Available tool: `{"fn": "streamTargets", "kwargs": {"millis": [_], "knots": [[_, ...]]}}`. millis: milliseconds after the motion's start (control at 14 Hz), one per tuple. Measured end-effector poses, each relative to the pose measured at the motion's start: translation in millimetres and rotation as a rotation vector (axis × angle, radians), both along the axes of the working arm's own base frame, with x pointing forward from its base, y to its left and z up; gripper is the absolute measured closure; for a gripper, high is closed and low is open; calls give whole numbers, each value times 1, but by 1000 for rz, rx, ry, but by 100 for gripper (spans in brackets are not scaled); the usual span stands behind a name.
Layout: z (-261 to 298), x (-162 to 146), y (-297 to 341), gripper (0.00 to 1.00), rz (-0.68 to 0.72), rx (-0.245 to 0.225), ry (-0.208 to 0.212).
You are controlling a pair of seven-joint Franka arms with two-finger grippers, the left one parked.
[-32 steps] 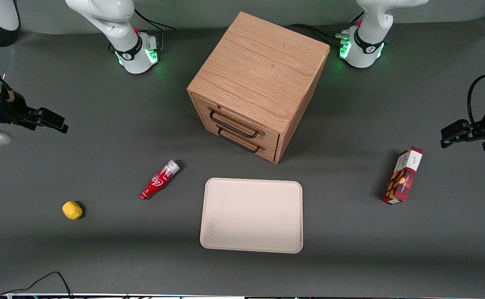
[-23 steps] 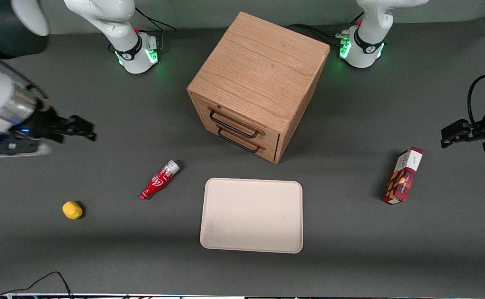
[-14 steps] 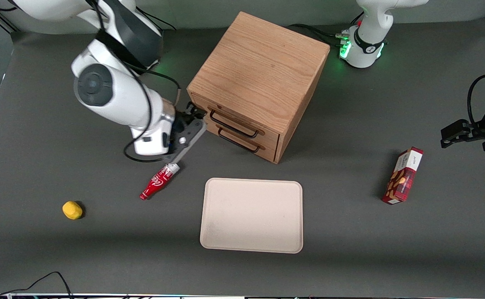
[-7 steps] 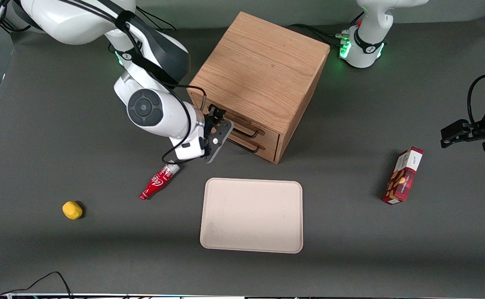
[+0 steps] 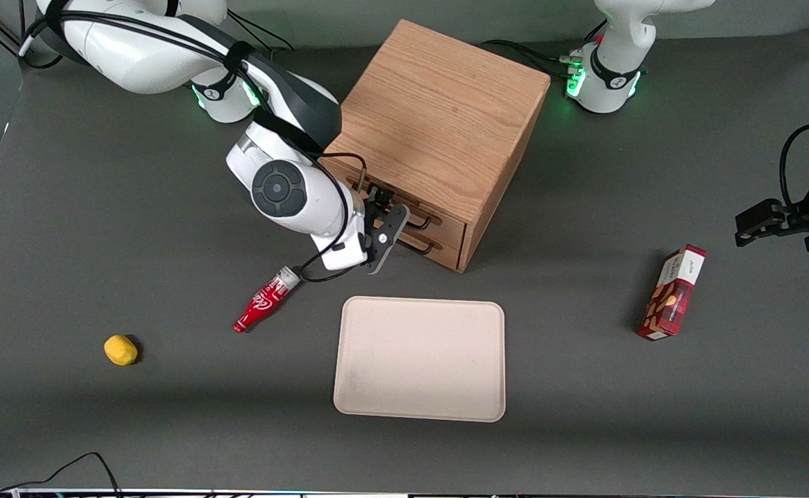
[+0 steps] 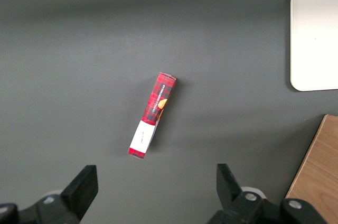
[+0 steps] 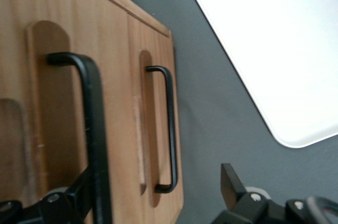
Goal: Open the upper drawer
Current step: 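Pull the upper drawer outward by its handle with the right gripper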
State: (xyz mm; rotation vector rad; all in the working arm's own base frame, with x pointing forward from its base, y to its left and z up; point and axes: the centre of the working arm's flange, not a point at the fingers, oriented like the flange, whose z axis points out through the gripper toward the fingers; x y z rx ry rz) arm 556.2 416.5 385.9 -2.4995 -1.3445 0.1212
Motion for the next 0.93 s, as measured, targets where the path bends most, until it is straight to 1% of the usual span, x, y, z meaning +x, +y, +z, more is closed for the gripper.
{"fn": "streamTargets", "kwargs": {"millis": [143,214,286,357,500,714,786,857,929], "knots": [[-1,6,-3,0,37,-17,-67],[-3,13,-8,0,35,-27,-92],[-3,22,-16,0,25,-29,-107],[-2,34,-27,0,16,-23,-133],[1,66,-55,0,-6,-5,-213],[2,107,-97,0,-87,6,-329],[2,115,-106,0,-108,8,-354],[2,120,-113,0,-122,7,-367],[2,123,-116,0,-129,6,-369]]}}
